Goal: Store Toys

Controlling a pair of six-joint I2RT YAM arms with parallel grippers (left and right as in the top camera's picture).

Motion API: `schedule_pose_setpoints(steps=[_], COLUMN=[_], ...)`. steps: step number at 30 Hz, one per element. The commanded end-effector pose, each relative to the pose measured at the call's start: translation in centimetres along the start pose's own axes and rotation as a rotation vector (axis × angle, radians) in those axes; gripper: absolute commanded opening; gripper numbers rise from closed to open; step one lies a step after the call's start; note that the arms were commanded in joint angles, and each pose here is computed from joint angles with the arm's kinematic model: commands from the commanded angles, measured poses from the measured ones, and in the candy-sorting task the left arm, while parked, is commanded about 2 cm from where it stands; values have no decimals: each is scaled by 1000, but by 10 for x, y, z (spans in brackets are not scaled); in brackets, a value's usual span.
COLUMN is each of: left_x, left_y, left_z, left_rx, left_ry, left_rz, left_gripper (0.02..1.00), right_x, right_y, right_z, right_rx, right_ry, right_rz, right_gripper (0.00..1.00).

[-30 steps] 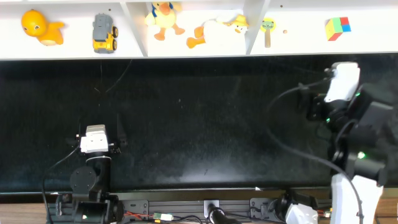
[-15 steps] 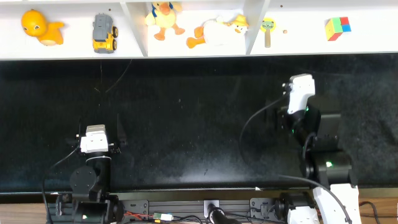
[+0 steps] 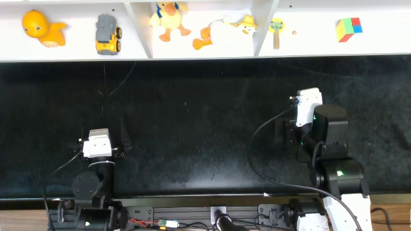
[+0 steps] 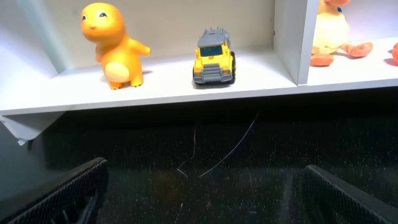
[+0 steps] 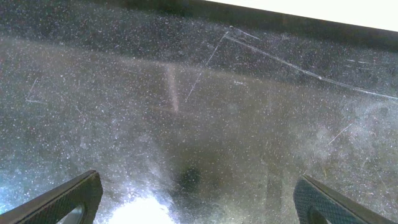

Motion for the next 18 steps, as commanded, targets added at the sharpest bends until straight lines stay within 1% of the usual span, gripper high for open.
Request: schedule_pose_setpoints(steps=[1,2,5,11,15,18], left_x=[2,2,2,2,2,2], left_y=[-2,-2,-2,-2,-2,-2], left_z=[1,1,1,1,1,1], left_rx=[-11,-11,-11,-11,-11,-11], left_ry=[-10,-10,-10,-10,-10,-10], left_rz=[-14,-14,-14,-14,-14,-14], left_gripper=[998,998,998,998,998,998], right_x=[-3,-3,-3,9,-2,-15], right_y=[-9,-11,-9,-1,6,9], right_z=[0,0,1,16,11,2], right_rx=[-61,-74,-69,-28,1,19], right_ry=[11,11,8,-186,-293,-337], right_rz=[-2,-2,-1,-6,2,-31], right_gripper=[996,996,996,996,996,993])
Point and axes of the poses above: each gripper's point midway between its finger pads, its own z axis back along the fingers, its own y axis along the line the jaws close on, x = y × z, the point moved 2 cm from there along z, back along the fingers
